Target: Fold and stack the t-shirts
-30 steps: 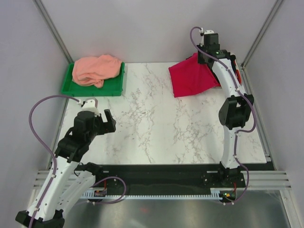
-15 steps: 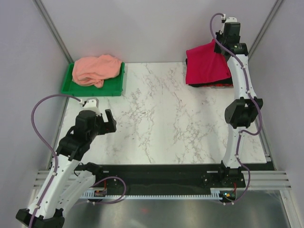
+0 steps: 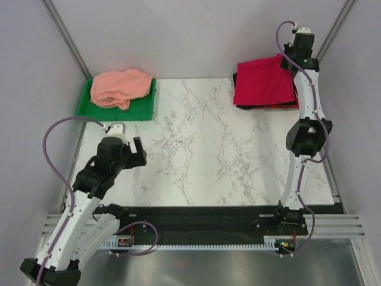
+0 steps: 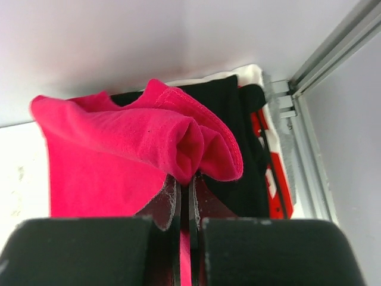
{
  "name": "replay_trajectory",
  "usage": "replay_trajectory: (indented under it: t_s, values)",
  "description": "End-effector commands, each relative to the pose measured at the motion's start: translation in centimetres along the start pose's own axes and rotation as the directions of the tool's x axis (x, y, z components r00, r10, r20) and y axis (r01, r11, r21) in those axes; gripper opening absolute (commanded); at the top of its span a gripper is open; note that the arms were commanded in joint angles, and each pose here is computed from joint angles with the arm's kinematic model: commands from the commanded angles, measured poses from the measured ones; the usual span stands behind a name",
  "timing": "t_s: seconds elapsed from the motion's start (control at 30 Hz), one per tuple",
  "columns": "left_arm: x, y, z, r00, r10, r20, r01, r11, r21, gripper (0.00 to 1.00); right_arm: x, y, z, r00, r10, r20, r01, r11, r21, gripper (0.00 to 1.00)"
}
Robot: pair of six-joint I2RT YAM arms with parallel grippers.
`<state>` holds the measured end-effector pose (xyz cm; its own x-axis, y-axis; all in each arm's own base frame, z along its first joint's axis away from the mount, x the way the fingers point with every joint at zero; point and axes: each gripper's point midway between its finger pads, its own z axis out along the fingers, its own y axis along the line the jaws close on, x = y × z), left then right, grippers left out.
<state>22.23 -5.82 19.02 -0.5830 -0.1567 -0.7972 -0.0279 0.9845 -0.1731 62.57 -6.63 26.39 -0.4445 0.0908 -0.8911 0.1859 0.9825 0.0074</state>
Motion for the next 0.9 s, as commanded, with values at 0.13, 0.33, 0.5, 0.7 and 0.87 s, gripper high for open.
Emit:
replay_trajectory:
  t_s: [0.13,0.33,0.5,0.7,0.87]
  values:
    - [-0.3,-0.3,1.0,1.000,-0.010,-0.001,0.010,1.000,-0.003,1.00,-2.0,-2.0,5.7,0.982,-0.022,0.187,0.012,0.998,0.057,0.01]
    - [0.2,-0.2,1.6,1.000,-0.006,-0.028,0.005,1.000,-0.016,1.00,0.0,-6.7,10.5,0.952,-0.022,0.304,-0.080,0.944,0.321,0.90]
    - [0.1,-0.2,1.4,1.000,-0.009,-0.020,0.009,1.000,-0.012,1.00,-1.5,-10.5,6.6,0.920,0.056,0.389,-0.260,0.830,0.494,0.98]
    - [0.0,-0.8,1.2,1.000,-0.010,-0.014,0.010,1.000,0.022,1.00,-6.4,-11.2,-4.8,0.825,0.185,0.534,-0.454,0.779,0.432,0.98]
    - [-0.6,-1.1,0.7,1.000,-0.013,0.004,0.012,0.999,0.039,1.00,-9.8,-7.7,-14.2,0.772,0.325,0.546,-0.487,0.855,0.180,0.98]
